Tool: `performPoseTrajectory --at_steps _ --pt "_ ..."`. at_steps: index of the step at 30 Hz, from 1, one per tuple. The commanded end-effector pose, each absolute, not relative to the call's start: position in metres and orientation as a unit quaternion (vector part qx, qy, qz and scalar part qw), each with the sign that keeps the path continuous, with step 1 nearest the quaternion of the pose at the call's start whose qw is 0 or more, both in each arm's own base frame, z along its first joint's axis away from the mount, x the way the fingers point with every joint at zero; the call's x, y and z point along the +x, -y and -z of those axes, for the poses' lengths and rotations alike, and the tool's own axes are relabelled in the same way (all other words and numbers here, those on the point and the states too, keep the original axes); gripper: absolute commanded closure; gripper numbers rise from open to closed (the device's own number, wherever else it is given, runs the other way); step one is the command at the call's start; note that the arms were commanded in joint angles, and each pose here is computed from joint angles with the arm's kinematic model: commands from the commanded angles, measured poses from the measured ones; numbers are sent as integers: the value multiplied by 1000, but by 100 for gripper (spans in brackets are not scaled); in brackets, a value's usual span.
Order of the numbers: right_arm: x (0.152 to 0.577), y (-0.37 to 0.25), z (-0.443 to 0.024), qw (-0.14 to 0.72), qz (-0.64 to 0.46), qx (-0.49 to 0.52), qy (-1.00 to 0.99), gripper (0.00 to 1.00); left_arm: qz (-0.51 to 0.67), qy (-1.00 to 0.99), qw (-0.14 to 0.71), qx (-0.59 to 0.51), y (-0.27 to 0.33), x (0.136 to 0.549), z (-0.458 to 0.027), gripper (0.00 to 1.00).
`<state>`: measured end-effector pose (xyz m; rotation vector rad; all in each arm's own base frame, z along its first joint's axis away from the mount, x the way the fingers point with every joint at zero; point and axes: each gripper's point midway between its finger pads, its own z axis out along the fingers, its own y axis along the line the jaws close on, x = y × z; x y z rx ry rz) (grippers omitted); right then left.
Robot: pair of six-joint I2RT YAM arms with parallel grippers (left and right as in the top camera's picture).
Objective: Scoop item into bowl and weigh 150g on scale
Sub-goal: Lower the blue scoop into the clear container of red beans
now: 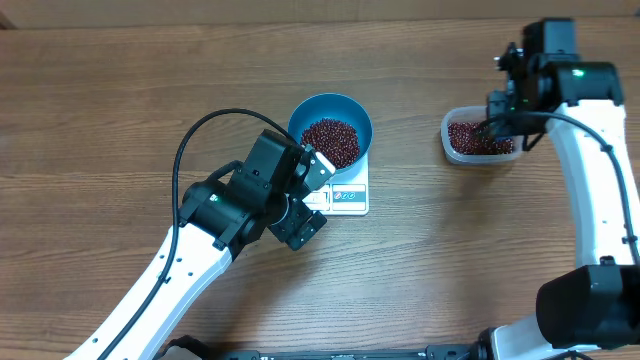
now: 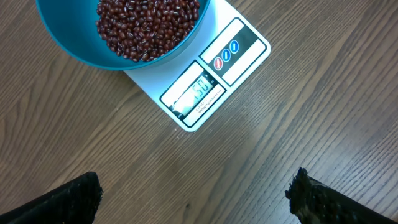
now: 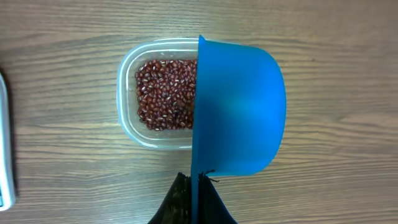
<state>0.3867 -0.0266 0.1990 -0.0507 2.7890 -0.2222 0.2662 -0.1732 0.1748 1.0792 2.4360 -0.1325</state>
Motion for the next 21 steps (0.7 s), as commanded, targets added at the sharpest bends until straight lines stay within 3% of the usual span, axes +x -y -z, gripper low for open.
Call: performPoseTrajectory --at_steps 1,21 --pt "393 31 -213 187 131 -28 -973 96 53 -885 234 399 174 265 -174 0" --pt "390 26 -214 184 146 -22 -972 96 53 -885 234 399 174 265 -174 0"
